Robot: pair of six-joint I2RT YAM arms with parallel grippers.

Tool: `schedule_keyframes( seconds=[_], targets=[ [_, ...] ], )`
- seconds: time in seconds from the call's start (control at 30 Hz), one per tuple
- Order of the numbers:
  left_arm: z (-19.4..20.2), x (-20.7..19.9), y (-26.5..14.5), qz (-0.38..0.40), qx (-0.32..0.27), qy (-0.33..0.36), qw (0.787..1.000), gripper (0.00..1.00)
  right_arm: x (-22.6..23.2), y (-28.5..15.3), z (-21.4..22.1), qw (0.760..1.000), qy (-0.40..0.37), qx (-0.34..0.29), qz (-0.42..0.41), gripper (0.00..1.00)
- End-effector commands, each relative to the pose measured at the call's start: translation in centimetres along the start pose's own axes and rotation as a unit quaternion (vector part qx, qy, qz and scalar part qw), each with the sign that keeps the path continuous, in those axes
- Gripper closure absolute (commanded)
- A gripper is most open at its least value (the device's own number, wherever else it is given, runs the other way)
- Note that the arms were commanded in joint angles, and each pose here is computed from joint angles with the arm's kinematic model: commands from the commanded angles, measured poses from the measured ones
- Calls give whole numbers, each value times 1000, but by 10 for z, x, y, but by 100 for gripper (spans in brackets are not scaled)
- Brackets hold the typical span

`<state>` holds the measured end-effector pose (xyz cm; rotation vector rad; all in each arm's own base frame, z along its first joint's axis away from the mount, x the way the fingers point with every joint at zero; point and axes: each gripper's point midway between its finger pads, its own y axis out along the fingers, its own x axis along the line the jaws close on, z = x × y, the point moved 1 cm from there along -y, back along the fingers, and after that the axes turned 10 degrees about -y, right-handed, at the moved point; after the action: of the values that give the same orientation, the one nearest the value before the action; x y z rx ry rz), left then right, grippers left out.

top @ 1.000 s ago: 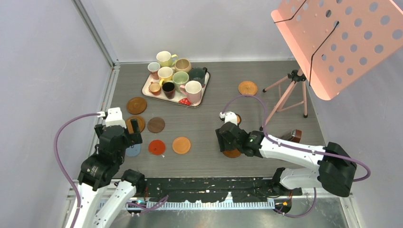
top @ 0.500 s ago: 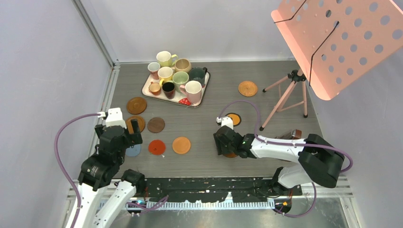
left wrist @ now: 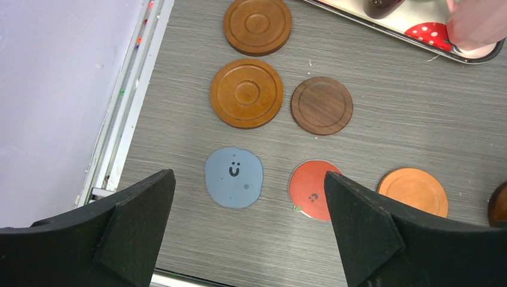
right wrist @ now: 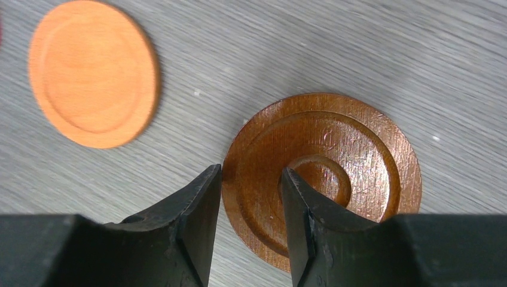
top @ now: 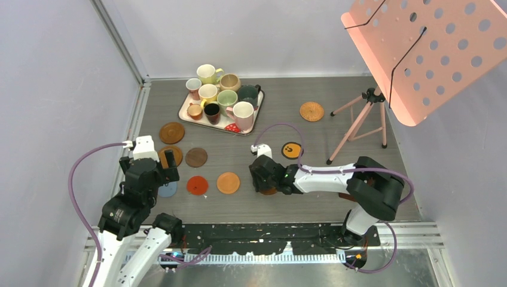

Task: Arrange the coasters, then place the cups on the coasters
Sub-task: Move the coaster to the center of the board.

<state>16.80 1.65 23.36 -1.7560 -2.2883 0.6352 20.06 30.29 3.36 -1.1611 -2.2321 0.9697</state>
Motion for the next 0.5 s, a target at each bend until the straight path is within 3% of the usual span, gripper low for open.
schedule_keyframes(
  seconds=[0.0, 0.47],
  targets=[
    [-3, -2, 1, 0, -7, -5, 1000, 1, 34, 6, -14, 999, -1, -8, -43, 53],
    [-3, -1, 1, 1, -7, -5, 1000, 1, 57, 9, -12, 999, 1, -6, -50, 55]
  ],
)
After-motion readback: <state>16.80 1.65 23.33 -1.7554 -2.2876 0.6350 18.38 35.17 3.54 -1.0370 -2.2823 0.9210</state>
